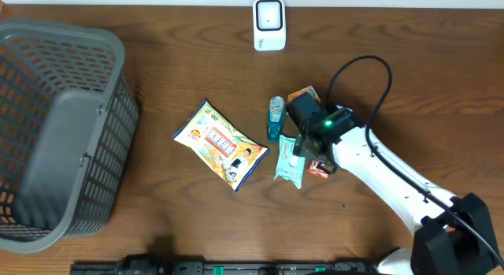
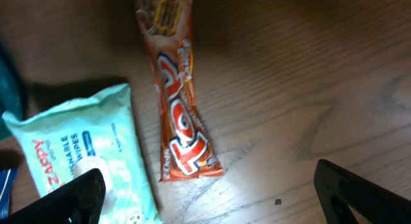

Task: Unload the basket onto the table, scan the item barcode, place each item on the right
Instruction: 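Move the right gripper over the chocolate bar and grasp it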

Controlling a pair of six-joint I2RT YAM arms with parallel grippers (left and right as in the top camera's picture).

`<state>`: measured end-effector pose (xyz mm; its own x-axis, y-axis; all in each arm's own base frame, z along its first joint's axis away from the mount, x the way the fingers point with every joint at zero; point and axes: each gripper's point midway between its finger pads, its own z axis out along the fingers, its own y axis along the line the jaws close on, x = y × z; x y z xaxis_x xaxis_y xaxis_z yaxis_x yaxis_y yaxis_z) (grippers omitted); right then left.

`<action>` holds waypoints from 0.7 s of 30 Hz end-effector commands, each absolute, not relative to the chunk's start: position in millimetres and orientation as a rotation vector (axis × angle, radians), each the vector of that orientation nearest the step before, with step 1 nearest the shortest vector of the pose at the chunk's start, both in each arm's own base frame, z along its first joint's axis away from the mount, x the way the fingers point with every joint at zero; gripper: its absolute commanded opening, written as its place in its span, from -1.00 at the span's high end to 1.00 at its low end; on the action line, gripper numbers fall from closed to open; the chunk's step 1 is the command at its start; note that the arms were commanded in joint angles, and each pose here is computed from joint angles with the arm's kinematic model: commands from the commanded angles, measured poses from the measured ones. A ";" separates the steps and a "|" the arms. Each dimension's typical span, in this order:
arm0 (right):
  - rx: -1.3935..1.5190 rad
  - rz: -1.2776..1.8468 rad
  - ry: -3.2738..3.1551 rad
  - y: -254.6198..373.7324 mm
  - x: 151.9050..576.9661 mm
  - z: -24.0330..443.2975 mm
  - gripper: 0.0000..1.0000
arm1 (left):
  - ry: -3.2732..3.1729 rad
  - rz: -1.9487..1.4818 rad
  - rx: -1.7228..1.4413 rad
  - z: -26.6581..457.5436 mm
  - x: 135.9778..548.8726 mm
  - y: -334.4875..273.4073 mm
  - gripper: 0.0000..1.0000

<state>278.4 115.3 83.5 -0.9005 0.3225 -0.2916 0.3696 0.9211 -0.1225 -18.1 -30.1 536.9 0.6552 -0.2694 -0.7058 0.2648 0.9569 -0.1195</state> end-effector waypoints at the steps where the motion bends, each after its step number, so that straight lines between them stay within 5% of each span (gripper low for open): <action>1: 0.596 -0.286 2.775 101.7 284.1 84.2 -0.98 | 0.789 -0.308 -0.004 536.0 -21.5 -31.7 -0.99; 9: 0.639 -0.303 2.769 100.5 302.5 58.3 -0.97 | 0.789 -0.284 -0.014 535.9 -20.5 -32.0 -0.99; 21: 0.730 -0.268 2.724 108.9 331.2 16.8 -0.26 | 0.804 -0.285 -0.018 533.0 -16.1 -31.5 -0.99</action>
<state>324.7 115.8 15.1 -0.8556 0.4150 -0.3093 0.4656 0.8782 -0.1098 -15.7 -30.6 535.8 0.6580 -0.2515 -0.7098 0.2378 0.9637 -0.1210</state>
